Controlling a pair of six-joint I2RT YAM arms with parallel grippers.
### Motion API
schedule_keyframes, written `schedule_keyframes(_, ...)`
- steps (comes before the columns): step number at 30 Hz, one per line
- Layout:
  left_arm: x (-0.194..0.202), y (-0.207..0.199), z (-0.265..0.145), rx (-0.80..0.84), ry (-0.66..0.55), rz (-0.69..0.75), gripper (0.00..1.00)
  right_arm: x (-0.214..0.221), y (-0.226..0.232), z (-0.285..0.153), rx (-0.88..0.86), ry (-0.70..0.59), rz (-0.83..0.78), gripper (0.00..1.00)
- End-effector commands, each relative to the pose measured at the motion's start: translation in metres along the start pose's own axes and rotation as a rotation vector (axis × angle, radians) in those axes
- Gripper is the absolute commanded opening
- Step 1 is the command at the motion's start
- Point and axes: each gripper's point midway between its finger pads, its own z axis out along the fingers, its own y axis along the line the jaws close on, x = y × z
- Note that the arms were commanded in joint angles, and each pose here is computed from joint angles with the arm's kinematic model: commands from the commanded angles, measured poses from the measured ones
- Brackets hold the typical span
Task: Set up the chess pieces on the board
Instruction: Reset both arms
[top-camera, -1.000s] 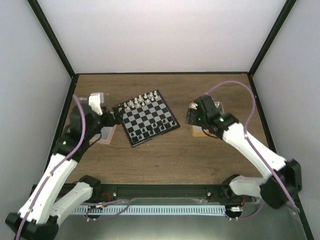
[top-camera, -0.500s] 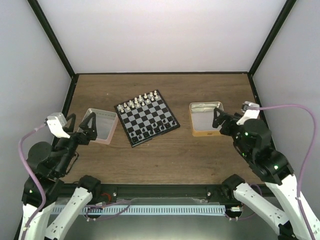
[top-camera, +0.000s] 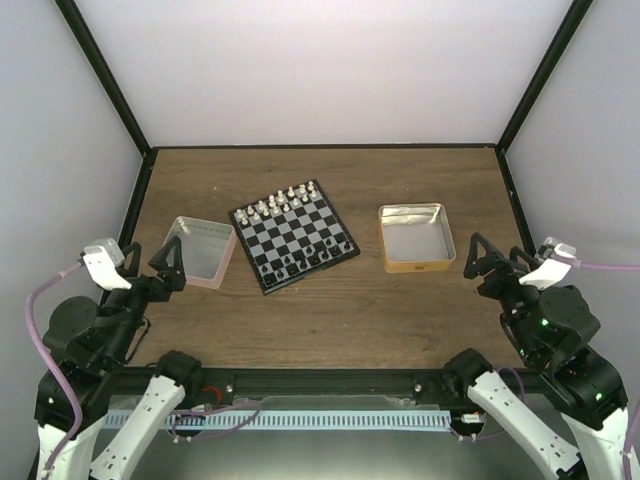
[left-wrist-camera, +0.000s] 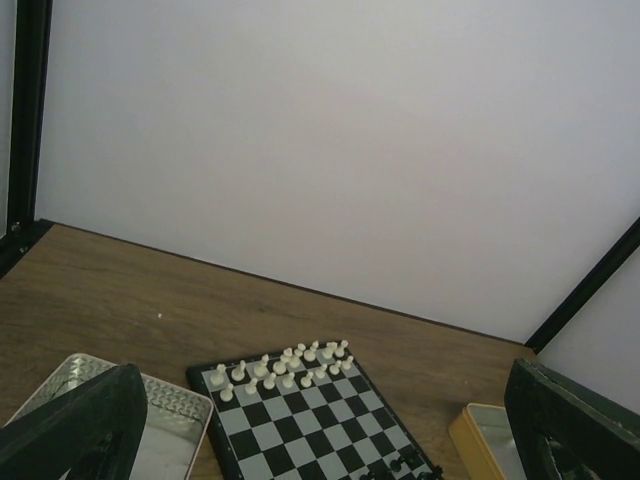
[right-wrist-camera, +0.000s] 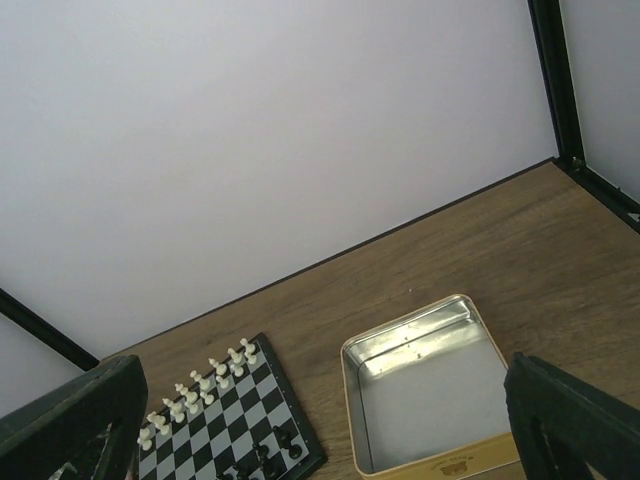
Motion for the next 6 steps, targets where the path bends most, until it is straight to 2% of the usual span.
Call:
schedule_keyframes(1, 0.0075, 0.0055, -0.0039, -0.015, 0.013, -0.014, 1.0, 0.0008, -0.011, -0.0054, 0.03, -0.019, 0.02, 1.0)
schedule_keyframes(6, 0.0047, 0.0056, -0.0066, -0.016, 0.007, -0.015, 1.0, 0.0027, -0.0107, -0.0034, 0.033, -0.013, 0.018, 1.0)
